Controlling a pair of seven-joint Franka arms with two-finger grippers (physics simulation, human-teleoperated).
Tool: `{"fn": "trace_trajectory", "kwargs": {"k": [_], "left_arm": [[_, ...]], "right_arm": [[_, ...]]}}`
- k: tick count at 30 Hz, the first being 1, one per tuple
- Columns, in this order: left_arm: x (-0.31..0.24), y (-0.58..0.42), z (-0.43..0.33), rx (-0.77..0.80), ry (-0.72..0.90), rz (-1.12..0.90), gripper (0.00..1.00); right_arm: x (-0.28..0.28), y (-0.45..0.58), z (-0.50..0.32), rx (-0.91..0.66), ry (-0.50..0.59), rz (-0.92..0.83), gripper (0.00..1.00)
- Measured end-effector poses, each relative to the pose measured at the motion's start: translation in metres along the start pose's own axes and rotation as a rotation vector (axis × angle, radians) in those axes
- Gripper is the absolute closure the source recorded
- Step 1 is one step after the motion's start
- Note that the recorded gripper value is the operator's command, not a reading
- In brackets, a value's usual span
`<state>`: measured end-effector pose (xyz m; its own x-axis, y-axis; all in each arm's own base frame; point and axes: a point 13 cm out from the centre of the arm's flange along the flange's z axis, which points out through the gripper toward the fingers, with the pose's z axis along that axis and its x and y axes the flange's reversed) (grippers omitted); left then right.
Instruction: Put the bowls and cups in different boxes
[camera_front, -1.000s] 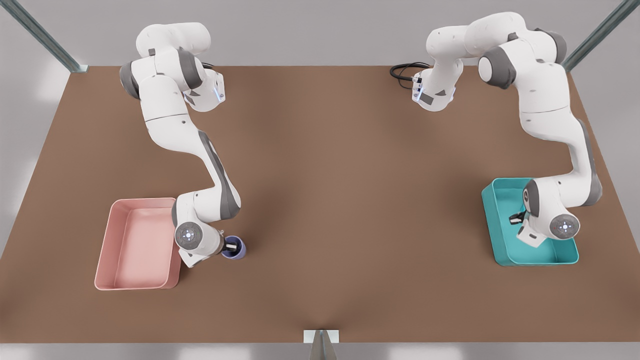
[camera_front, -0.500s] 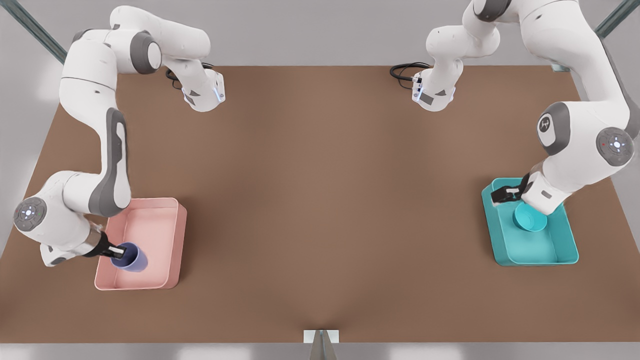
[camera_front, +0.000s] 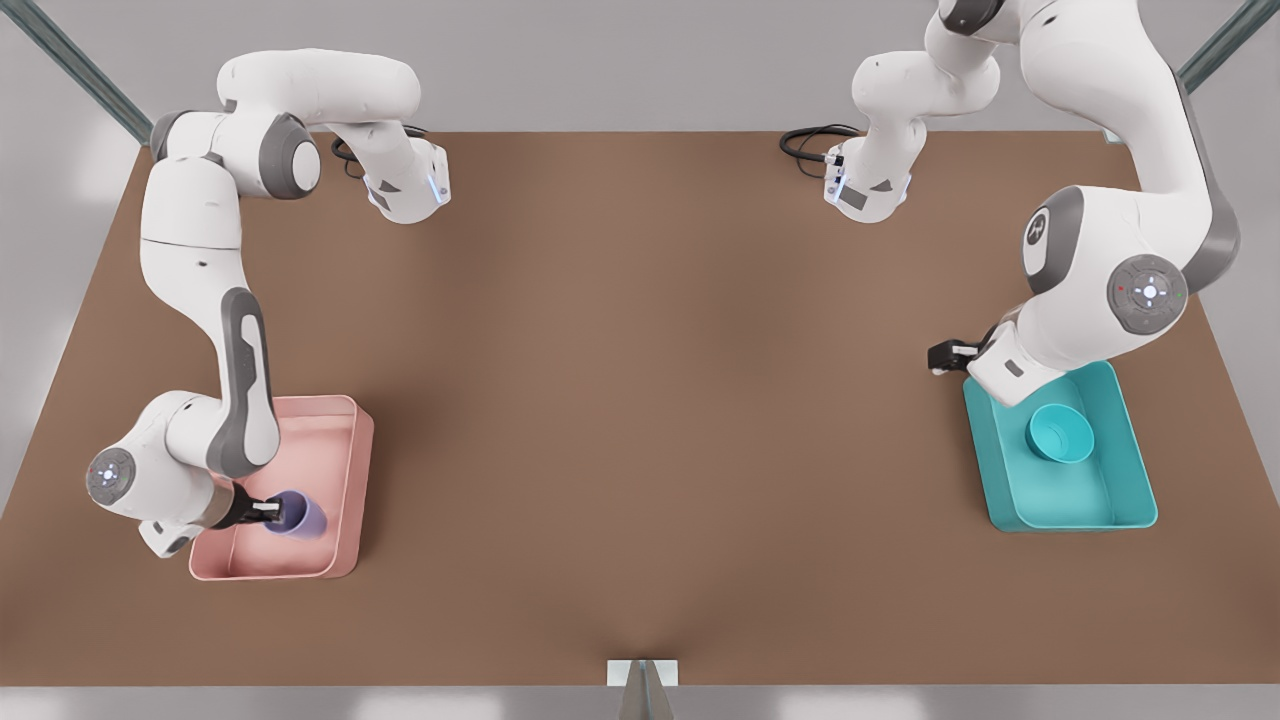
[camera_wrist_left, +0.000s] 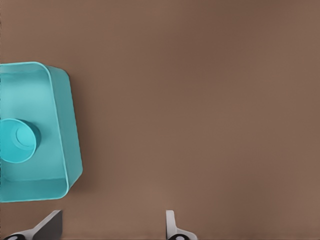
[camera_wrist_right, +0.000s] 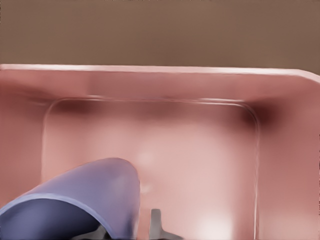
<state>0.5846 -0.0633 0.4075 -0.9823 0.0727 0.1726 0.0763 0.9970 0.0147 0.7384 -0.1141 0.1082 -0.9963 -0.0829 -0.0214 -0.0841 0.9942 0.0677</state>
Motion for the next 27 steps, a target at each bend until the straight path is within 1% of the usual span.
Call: {"fn": "trace_trajectory", "kwargs": {"k": [4,10,15,18,20,22,24,27], "left_arm": [[0.001,0.002,0.000,-0.013,0.004,0.002,0.00],[0.002,0.005,0.000,-0.019,0.007,0.001,0.00],[0.002,0.007,0.001,-0.020,0.008,0.001,0.00],[0.002,0.008,0.001,-0.027,0.008,0.003,0.00],[0.002,0.008,0.001,-0.037,0.008,0.006,0.00],[0.002,0.010,0.000,-0.042,0.008,0.004,0.00],[0.002,0.015,-0.003,-0.045,0.002,-0.002,0.00],[0.002,0.016,-0.004,-0.047,0.001,-0.003,0.00]], "right_arm": [[-0.003,-0.006,-0.002,0.034,-0.010,-0.037,0.00],[-0.008,0.003,-0.017,0.011,-0.029,-0.088,0.00],[-0.004,0.021,-0.140,-0.006,-0.065,-0.138,0.00],[0.021,0.050,-0.248,0.019,-0.063,-0.168,0.00],[0.055,0.072,-0.305,0.037,-0.033,-0.176,0.00],[0.090,0.091,-0.323,0.037,0.029,-0.171,0.00],[0.122,0.100,-0.318,0.030,0.093,-0.153,0.00],[0.140,0.104,-0.316,0.032,0.131,-0.119,0.00]]}}
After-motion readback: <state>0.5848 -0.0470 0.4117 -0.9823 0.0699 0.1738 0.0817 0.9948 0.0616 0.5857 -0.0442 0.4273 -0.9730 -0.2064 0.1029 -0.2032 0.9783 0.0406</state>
